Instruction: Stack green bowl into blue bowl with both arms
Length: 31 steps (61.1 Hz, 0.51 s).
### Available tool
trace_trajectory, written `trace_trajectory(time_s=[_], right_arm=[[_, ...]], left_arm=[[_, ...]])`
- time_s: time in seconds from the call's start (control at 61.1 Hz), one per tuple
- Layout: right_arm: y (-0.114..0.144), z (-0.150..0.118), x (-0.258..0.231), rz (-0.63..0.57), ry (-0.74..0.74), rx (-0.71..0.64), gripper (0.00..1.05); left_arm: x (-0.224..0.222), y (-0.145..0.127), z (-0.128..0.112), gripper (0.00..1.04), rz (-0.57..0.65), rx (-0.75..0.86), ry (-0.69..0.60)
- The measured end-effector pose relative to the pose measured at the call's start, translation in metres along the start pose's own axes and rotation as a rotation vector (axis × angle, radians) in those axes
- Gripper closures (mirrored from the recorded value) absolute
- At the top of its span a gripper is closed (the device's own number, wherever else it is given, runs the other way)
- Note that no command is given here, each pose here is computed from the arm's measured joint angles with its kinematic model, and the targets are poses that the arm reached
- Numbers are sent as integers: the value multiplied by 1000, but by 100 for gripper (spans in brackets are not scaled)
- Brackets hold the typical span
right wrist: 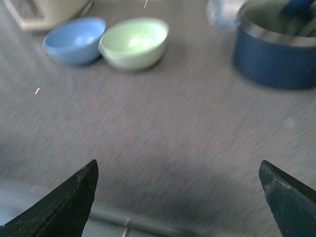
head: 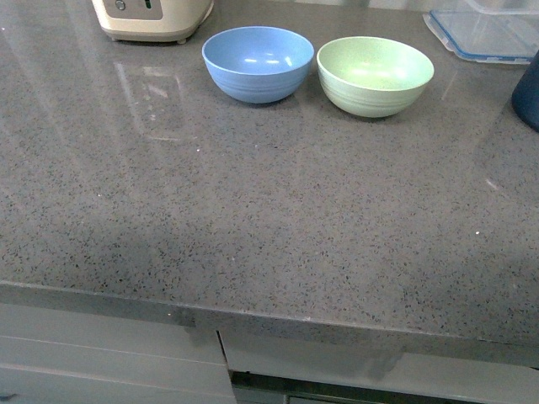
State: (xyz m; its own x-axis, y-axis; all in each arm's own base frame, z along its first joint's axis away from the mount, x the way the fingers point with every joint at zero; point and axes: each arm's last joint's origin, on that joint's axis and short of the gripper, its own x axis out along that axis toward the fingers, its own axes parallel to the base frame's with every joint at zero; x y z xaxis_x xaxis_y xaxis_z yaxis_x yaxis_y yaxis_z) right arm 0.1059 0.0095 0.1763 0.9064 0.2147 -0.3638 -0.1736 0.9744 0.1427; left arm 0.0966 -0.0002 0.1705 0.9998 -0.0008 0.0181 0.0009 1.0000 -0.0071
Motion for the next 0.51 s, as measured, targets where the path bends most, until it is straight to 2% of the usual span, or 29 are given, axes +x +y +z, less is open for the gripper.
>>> trace_trajectory(time_s=[0.131, 0.196, 0.295, 0.507], right_arm=[[18, 40, 20, 48, 65, 20, 10], [30, 64, 36, 72, 74, 26, 10], [40, 84, 60, 78, 117, 46, 10], [49, 104, 114, 35, 213, 57, 10]], left_arm=[[0, 0, 0, 5, 2, 2, 0], [0, 0, 0, 7, 1, 2, 0], [0, 0, 0, 7, 1, 2, 0], [0, 0, 0, 7, 1, 2, 0]])
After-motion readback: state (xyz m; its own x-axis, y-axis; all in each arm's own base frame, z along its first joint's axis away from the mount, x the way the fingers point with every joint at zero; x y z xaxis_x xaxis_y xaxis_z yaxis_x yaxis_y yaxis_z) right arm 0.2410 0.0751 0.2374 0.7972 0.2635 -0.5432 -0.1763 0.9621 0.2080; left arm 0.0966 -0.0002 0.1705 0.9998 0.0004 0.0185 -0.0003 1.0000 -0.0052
